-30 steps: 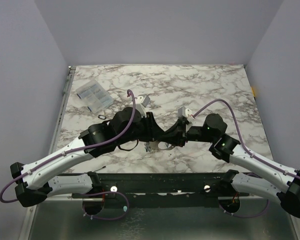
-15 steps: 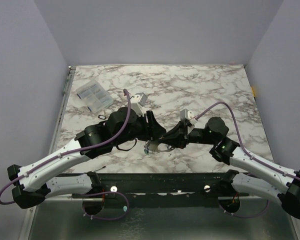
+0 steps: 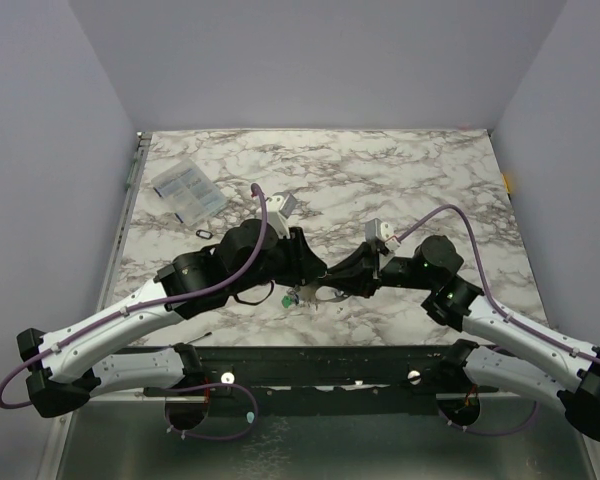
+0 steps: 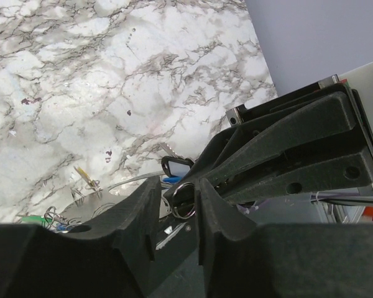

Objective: Put the keys on the keyring

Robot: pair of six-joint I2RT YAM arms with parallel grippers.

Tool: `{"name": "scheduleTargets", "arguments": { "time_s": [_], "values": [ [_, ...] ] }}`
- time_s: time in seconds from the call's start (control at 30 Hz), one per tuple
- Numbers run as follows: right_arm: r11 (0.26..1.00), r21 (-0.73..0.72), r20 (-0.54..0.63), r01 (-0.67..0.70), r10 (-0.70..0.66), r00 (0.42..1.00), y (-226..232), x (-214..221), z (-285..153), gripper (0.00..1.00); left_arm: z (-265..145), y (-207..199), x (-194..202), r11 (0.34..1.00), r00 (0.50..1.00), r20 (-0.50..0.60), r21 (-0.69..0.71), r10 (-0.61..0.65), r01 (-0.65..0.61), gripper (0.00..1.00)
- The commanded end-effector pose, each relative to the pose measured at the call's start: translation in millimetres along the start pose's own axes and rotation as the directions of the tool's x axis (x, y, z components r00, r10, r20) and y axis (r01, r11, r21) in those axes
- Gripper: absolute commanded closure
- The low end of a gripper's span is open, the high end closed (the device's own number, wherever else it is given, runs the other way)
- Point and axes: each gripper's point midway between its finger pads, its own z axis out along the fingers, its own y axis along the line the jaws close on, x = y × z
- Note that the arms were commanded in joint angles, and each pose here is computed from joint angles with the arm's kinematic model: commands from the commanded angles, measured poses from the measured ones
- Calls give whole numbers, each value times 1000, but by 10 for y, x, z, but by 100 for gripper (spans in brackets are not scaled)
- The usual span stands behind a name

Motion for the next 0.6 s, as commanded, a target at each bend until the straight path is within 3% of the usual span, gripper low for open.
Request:
{"name": "scheduleTargets", "arguments": {
  "time_s": [0.0, 0.2, 0.4, 0.53, 0.57],
  "values": [
    [999, 10, 38, 37, -38, 999, -12, -105, 10, 99, -37, -79, -50, 999, 1000, 11, 36, 12, -13, 69],
    [999, 17, 29, 31, -32, 999, -36, -84, 19, 99, -21, -119, -40, 999, 1000, 0, 51, 13, -13, 81],
    [999, 20, 21, 29, -30, 999, -53, -61, 30, 99, -2, -155, -28, 998, 1000, -13, 60, 6, -5, 99],
    [999, 35, -1, 21, -21, 1000, -91, -3, 36, 98, 9, -169, -40, 998, 1000, -14, 60, 3, -2, 100],
    [999, 36, -7, 17, -17, 1000, -95, 5, 36, 93, 6, -174, -45, 998, 1000, -13, 61, 6, -5, 100]
  ]
}}
